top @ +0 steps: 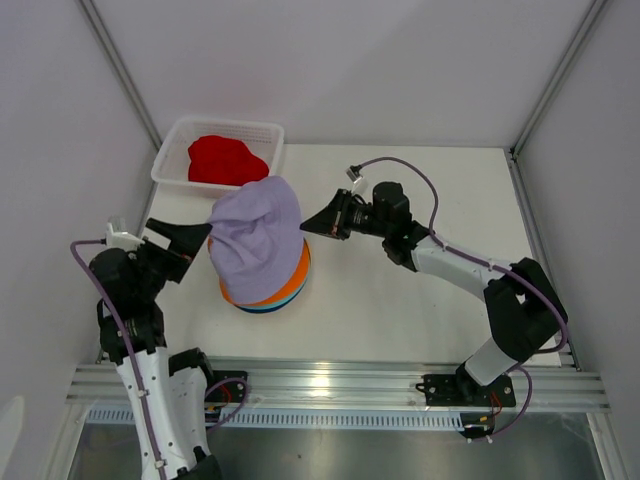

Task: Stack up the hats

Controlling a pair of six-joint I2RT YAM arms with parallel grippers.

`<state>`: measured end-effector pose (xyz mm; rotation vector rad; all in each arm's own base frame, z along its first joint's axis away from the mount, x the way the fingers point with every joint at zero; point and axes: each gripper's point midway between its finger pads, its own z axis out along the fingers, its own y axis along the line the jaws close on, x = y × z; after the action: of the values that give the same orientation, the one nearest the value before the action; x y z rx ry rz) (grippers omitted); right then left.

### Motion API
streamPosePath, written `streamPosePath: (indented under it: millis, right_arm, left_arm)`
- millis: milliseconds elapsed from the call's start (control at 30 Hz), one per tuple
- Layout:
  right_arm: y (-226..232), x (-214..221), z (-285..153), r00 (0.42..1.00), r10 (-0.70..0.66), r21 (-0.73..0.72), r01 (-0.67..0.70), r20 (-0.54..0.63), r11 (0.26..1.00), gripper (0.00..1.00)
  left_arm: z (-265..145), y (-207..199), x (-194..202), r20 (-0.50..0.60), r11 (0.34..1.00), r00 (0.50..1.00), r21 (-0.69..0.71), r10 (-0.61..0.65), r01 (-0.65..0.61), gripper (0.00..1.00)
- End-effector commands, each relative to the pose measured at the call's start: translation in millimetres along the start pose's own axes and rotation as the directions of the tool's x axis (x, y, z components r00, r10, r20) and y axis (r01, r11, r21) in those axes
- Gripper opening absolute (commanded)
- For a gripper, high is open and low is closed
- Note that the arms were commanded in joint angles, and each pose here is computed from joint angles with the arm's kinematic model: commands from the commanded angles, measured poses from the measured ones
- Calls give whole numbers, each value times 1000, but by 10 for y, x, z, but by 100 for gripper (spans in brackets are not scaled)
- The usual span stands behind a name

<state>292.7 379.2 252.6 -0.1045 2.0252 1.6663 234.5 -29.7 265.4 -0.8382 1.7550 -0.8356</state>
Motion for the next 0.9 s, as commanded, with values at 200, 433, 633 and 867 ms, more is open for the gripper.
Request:
streamPosePath:
  millis: [200,433,633,867]
  right_arm:
    - [-49,11,58,1000,-17,-43,17,8,999,0]
    - [-56,-2,123,999,-46,-77,45,-20,996,0]
    - [-55,-46,133,998,-67,-69,66,-13,995,0]
    - [-36,-84,104,998,-63,-71,63,-3,995,0]
  left_arm:
    - [-496,-736,-294,113,981,980,88,164,-174,100]
    - [-524,-420,-192,135,998,989,-12,68,-67,100]
    - [-313,48,-176,152,994,988,-109,27,-10,99]
    - [47,293,-130,103,991,987,-29,-127,131,95]
